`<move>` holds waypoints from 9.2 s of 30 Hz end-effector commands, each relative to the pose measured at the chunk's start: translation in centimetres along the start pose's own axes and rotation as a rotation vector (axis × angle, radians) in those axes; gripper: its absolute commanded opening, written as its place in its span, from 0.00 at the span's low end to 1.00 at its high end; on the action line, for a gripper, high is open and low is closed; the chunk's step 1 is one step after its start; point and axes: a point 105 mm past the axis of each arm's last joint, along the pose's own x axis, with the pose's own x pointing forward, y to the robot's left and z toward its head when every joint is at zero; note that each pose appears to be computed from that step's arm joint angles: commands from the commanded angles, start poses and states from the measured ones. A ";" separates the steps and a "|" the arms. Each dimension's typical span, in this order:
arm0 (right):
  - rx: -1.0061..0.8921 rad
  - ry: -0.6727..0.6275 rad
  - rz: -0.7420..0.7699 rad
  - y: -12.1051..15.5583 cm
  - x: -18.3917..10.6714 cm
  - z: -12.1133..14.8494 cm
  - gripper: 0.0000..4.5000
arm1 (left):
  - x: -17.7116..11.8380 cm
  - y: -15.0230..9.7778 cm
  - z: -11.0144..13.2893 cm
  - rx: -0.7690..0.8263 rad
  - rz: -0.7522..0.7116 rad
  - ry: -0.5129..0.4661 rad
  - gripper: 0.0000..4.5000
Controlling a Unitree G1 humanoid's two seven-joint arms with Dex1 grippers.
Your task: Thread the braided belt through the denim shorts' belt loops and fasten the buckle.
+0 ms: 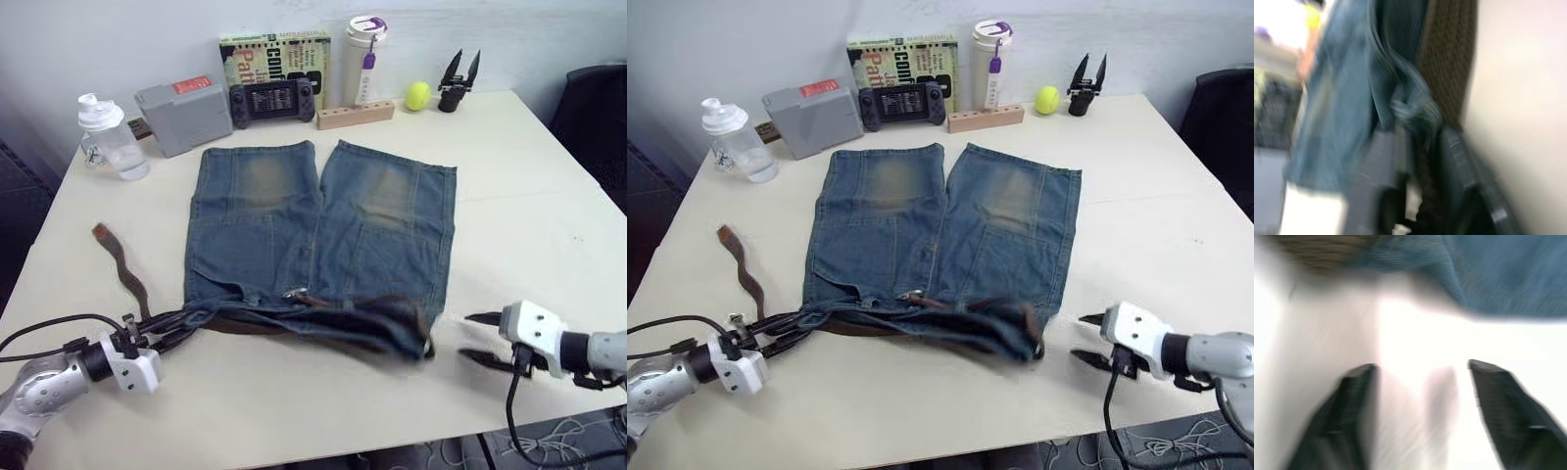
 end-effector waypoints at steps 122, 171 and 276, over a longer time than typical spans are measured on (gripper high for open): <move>0.286 -0.499 0.062 -2.5 5.5 16.4 0.99 | 1.6 11.7 -5.7 -1.220 0.843 0.611 1.00; -0.498 -0.480 -0.191 -2.0 8.3 21.5 1.00 | 10.0 10.7 9.9 -0.207 0.203 -0.051 0.01; -1.003 -0.586 -0.495 0.1 10.8 22.2 0.00 | 10.4 8.7 14.3 -2.478 0.149 -0.609 0.46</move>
